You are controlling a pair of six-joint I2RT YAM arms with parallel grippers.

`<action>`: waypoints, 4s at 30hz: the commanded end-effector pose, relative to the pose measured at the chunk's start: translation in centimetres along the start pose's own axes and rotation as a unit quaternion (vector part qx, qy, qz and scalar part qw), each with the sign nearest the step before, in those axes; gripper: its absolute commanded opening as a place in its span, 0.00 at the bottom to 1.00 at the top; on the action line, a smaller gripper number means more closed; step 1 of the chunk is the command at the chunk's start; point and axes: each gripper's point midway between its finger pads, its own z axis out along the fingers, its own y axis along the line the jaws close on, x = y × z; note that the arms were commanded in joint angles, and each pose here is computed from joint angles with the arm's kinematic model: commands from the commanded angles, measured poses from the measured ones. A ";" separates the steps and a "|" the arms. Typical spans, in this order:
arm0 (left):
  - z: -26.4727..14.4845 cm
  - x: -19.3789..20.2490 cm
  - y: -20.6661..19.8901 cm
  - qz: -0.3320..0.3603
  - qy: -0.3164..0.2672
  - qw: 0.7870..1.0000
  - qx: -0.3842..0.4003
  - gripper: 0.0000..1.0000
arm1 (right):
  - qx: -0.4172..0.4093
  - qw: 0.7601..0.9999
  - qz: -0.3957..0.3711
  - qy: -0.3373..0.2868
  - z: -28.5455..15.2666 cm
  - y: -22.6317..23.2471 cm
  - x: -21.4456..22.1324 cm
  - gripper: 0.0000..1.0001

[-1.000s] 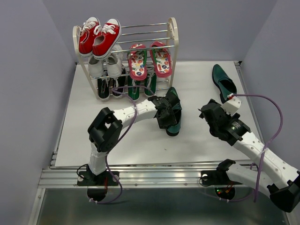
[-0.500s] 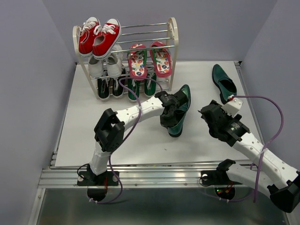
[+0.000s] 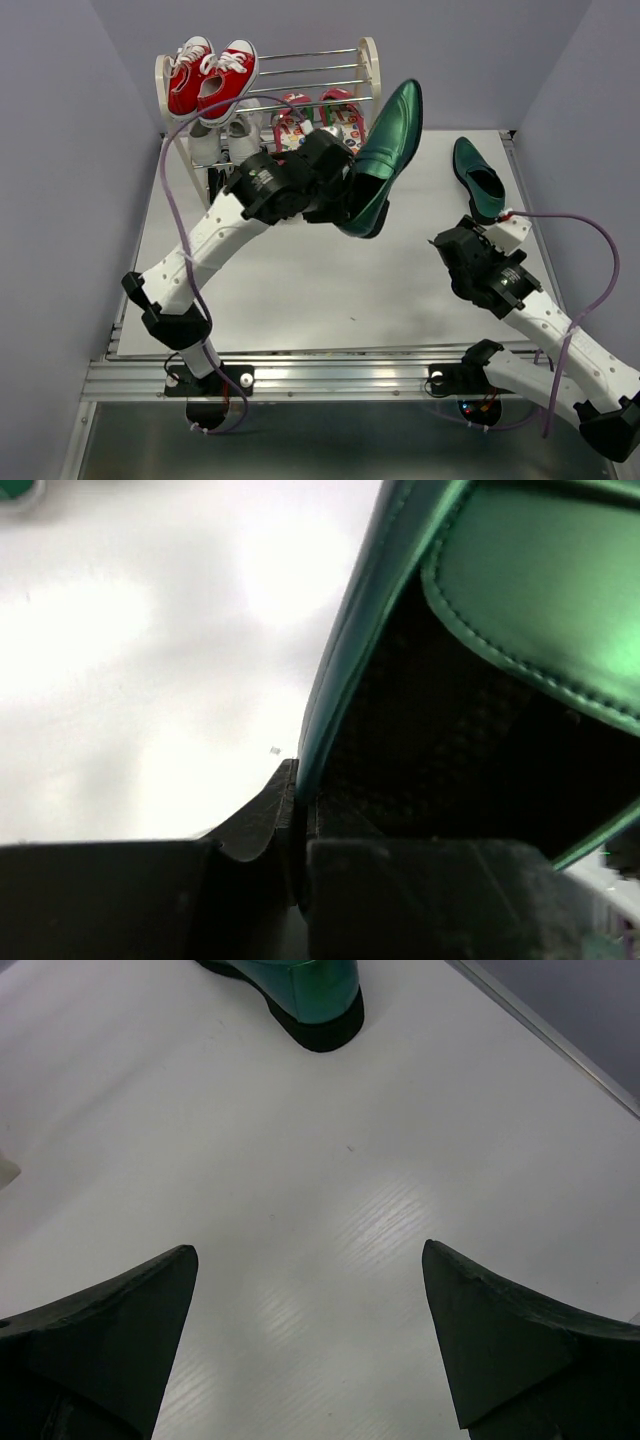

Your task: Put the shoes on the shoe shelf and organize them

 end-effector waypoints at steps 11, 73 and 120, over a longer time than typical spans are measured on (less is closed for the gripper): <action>-5.1 -19.0 10.0 -0.117 -0.241 0.963 -0.041 0.00 | 0.027 0.999 -0.006 -0.025 0.5 -0.3 -0.5 1.00; -16.7 -20.2 11.4 -0.114 -0.382 0.915 0.061 0.99 | 0.029 0.997 -0.053 0.055 4.3 4.6 -3.1 1.00; -6.7 -0.2 20.0 -0.119 -0.231 0.965 -0.032 0.99 | 0.044 0.976 0.109 0.183 21.3 -0.3 -7.5 0.01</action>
